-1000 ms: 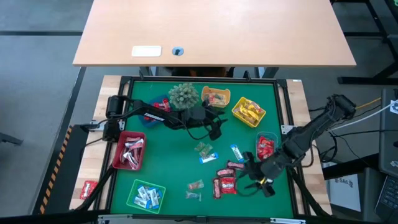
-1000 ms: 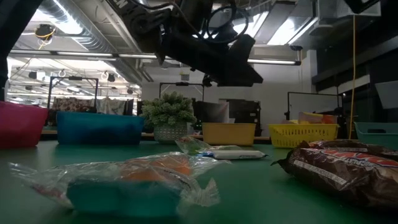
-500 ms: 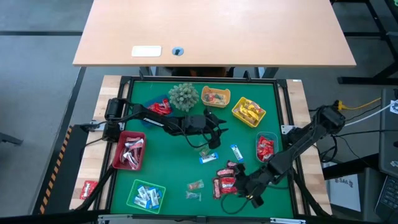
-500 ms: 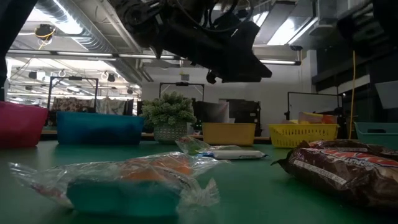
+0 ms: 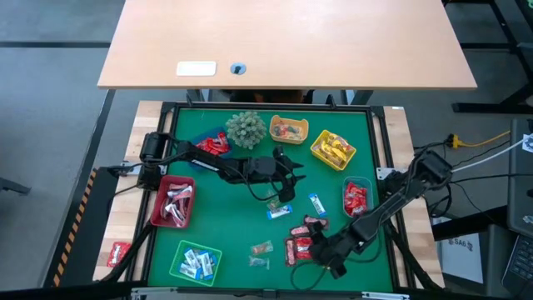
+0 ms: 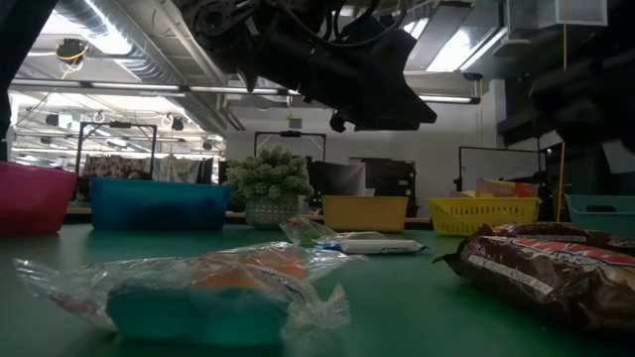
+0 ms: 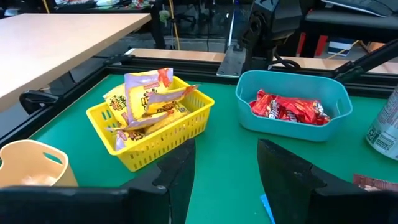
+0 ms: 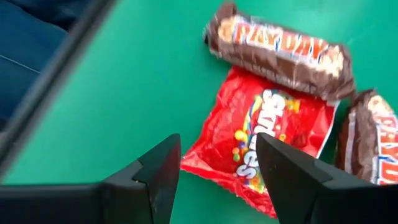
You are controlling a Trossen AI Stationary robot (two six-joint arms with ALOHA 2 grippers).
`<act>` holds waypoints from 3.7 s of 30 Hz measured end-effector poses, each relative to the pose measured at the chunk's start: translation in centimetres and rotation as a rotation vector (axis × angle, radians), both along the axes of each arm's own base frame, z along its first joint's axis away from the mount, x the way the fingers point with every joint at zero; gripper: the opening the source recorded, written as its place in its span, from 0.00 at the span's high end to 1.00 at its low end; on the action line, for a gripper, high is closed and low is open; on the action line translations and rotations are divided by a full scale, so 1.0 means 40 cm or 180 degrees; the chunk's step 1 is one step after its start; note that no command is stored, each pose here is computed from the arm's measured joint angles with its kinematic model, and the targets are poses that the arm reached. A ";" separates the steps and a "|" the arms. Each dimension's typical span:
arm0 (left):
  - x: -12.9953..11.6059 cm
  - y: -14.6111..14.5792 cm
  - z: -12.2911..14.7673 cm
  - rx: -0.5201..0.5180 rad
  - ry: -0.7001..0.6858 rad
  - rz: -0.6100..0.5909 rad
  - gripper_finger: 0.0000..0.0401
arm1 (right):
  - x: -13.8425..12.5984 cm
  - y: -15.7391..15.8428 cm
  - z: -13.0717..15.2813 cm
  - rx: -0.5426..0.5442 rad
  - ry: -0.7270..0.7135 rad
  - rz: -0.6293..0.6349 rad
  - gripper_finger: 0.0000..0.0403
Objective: Sort candy
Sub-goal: Put the red candy into the gray bin, then put the green gummy into the orange bin
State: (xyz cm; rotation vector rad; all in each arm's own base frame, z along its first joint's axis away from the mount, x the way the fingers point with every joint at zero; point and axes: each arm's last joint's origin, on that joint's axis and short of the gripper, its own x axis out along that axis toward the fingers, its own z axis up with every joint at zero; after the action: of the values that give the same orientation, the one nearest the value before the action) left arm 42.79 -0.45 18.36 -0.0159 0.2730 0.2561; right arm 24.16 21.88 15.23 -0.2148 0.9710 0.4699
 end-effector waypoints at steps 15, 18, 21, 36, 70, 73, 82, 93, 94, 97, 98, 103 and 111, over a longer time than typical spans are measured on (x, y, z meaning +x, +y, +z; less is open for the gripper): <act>0.000 -0.003 -0.001 0.0001 0.0008 -0.0009 0.60 | 0.010 0.006 -0.075 -0.0300 0.0136 -0.0050 0.58; 0.000 -0.003 -0.001 0.0001 0.0008 -0.0010 0.60 | 0.010 0.006 -0.076 -0.0304 0.0141 -0.0051 0.68; 0.000 -0.003 0.000 0.0001 0.0007 -0.0009 0.60 | 0.010 0.005 -0.077 -0.0309 0.0145 -0.0050 0.77; -0.011 -0.004 0.039 0.0132 -0.0021 -0.0047 0.60 | 0.049 0.040 0.022 -0.0339 0.0070 0.0108 0.99; -0.096 -0.113 0.049 -0.0702 0.0907 -0.0018 0.60 | -0.125 -0.150 0.319 -0.1441 0.1008 -0.0053 0.99; -0.098 -0.117 0.046 -0.0694 0.0952 -0.0025 0.60 | -0.174 -0.192 0.316 -0.1395 0.1079 -0.0308 0.99; -0.105 -0.122 0.038 -0.0678 0.1086 -0.0021 0.60 | -0.271 -0.276 0.274 -0.1009 0.1128 -0.1163 0.99; -0.145 -0.137 0.001 -0.0949 0.1675 0.0256 0.60 | -0.286 -0.287 0.223 -0.1117 0.1335 -0.1231 0.91; -0.150 -0.137 -0.002 -0.0993 0.1730 0.0305 0.60 | -0.286 -0.287 0.223 -0.1118 0.1340 -0.1230 0.88; -0.160 -0.138 -0.010 -0.1059 0.1863 0.0404 0.60 | -0.286 -0.286 0.223 -0.1111 0.1334 -0.1229 0.77; -0.163 -0.137 -0.011 -0.1070 0.1896 0.0425 0.60 | -0.285 -0.286 0.223 -0.1108 0.1330 -0.1230 0.73; -0.167 -0.136 -0.014 -0.1096 0.1941 0.0469 0.60 | -0.281 -0.283 0.223 -0.1064 0.1260 -0.1235 0.60; -0.165 -0.136 -0.017 -0.1076 0.1934 0.0492 0.60 | -0.273 -0.276 0.223 -0.0961 0.1180 -0.1231 0.53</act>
State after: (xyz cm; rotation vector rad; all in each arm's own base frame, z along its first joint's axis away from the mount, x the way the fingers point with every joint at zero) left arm 36.18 -5.90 17.70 -0.2977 0.9202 0.3631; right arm 13.23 10.82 24.14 -0.2081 1.4128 0.0014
